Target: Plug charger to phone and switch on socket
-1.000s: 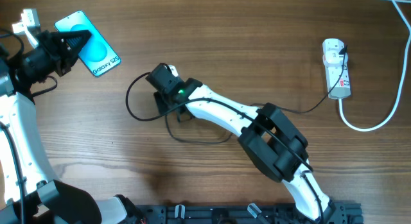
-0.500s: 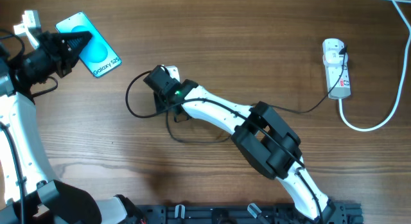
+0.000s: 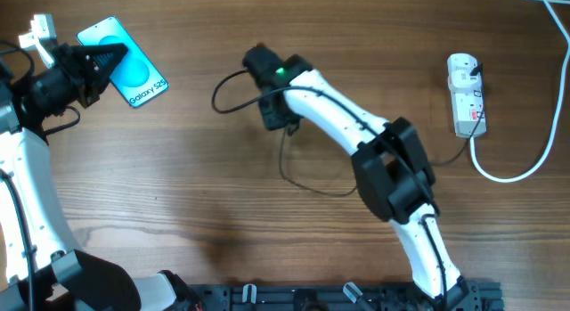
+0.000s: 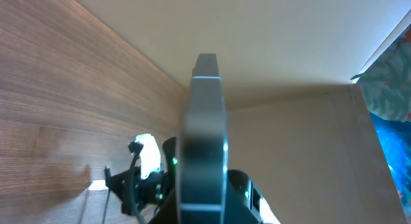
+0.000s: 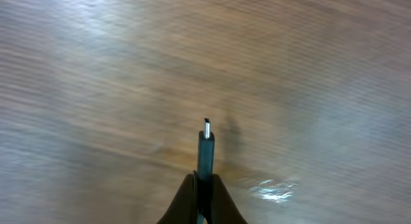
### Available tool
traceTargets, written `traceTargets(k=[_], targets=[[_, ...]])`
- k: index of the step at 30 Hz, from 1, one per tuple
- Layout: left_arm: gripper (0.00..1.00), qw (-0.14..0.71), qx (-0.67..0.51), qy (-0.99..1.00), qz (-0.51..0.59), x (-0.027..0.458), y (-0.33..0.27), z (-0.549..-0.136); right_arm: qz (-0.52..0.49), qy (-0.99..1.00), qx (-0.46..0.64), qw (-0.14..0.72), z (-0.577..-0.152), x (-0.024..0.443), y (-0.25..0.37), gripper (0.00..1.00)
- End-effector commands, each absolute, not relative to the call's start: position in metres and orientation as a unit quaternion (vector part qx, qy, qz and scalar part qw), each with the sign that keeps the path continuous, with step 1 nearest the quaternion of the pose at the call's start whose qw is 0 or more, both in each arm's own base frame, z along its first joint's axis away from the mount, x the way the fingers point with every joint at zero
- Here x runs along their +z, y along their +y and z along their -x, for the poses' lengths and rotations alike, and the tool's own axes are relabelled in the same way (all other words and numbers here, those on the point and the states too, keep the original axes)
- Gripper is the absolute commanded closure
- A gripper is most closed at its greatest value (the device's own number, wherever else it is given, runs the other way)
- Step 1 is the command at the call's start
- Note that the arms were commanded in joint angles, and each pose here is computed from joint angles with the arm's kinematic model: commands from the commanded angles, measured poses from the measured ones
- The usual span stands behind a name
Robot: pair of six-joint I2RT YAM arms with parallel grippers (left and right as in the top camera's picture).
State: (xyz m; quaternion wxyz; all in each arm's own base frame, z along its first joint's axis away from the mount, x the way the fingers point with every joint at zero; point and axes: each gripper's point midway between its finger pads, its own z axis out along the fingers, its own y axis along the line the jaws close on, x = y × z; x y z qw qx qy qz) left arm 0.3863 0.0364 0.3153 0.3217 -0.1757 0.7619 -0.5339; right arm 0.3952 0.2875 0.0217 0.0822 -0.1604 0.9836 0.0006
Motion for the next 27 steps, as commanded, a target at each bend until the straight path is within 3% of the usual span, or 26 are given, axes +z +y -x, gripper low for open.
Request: traceTargets(k=[1,8,14,19,20,22,25,27], targets=[[0.96,0.330,-0.536,0.760,0.163,0.324,0.035,-0.385,0.204,0.978,-0.009,0.033,-0.376,-0.010,0.277,0.95],[0.96,0.330,-0.536,0.760,0.163,0.324,0.035,-0.385,0.204,0.979,-0.015,-0.021,-0.348,-0.035,0.260,0.94],[0.96,0.330,-0.536,0.760,0.163,0.324,0.035,-0.385,0.200,0.978,-0.027,-0.058,-0.328,-0.051,0.244,0.81],[0.96,0.327,-0.537,0.760,0.165,0.323,0.035,-0.384,0.198,0.977,-0.010,-0.078,-0.318,-0.050,0.247,0.79],[0.96,0.327,-0.537,0.760,0.165,0.323,0.035,-0.384,0.198,0.977,-0.009,-0.078,-0.318,-0.050,0.248,0.80],[0.96,0.327,-0.537,0.760,0.165,0.323,0.035,-0.384,0.198,0.977,-0.009,-0.078,-0.319,-0.050,0.248,0.95],[0.96,0.328,-0.537,0.760,0.165,0.323,0.035,-0.384,0.213,0.975,0.007,-0.062,-0.327,-0.042,0.257,0.95],[0.96,0.327,-0.537,0.760,0.165,0.323,0.035,-0.384,0.262,0.960,0.096,-0.029,-0.339,-0.010,0.294,0.96]])
